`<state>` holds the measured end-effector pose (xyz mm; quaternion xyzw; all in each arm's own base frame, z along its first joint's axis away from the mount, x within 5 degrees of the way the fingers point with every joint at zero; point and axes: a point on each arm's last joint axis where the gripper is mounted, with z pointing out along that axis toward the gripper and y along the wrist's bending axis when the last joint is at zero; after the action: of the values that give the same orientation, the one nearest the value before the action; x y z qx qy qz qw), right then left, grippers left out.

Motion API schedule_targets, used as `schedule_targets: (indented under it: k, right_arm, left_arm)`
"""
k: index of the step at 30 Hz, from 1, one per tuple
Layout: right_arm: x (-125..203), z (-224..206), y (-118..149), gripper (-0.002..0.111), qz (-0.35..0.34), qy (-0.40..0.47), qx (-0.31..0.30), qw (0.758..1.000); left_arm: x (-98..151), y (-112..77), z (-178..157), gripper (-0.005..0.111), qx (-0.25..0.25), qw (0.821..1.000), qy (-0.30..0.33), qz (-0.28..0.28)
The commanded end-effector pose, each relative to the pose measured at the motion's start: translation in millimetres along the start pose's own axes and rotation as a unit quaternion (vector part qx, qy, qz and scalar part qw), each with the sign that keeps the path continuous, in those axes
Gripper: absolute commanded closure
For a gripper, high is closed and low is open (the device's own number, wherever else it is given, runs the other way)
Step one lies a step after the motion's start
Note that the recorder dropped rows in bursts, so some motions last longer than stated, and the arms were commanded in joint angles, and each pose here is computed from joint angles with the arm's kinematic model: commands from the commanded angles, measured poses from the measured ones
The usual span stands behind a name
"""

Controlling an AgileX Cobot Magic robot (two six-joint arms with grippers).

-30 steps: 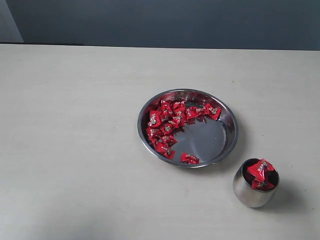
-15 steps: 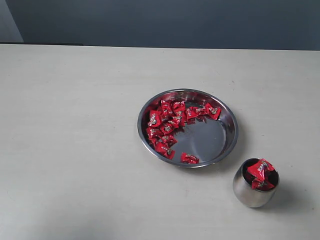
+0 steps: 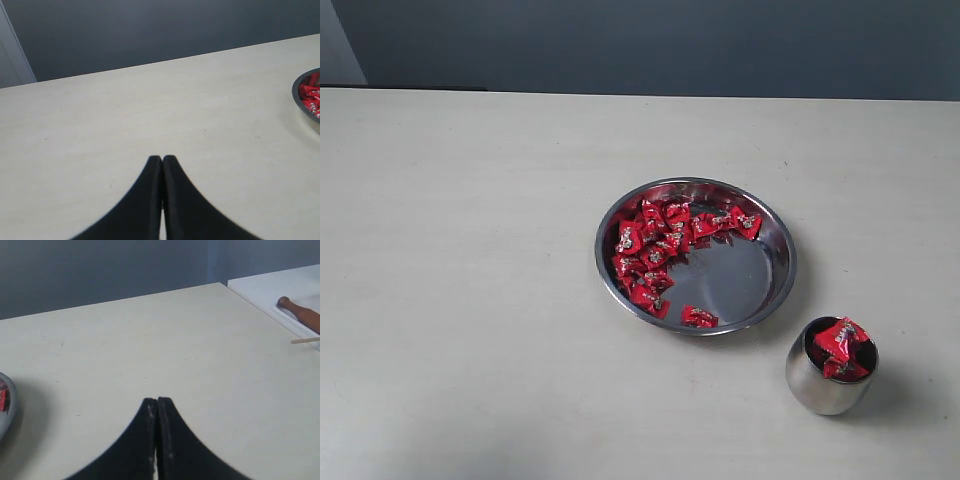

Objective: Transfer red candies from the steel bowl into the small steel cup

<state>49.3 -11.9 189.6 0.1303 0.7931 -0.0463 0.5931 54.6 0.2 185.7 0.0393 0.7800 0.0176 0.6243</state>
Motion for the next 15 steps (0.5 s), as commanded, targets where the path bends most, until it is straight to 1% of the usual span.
schedule_targets:
  k: [1,2,5,15]
  right_arm:
    - [5.9,3.1,-0.8,0.109,-0.010,-0.004,0.002,1.000]
    - [9.4,4.8,-1.1,0.109,-0.010,-0.002,0.002,1.000]
    - [8.7,4.8,-0.3,0.109,0.000,-0.006,-0.002,1.000]
    - [8.8,4.8,-0.2,0.109,0.002,-0.006,-0.003,1.000]
  left_arm:
    - [-0.5,-0.4,-0.2,0.106,0.004,1.000,-0.005,-0.001]
    - [-0.5,-0.4,-0.2,0.106,0.004,1.000,-0.005,-0.001]
    - [-0.5,-0.4,-0.2,0.106,0.004,1.000,-0.005,-0.001]
    - [-0.5,-0.4,-0.2,0.106,0.004,1.000,-0.005,-0.001]
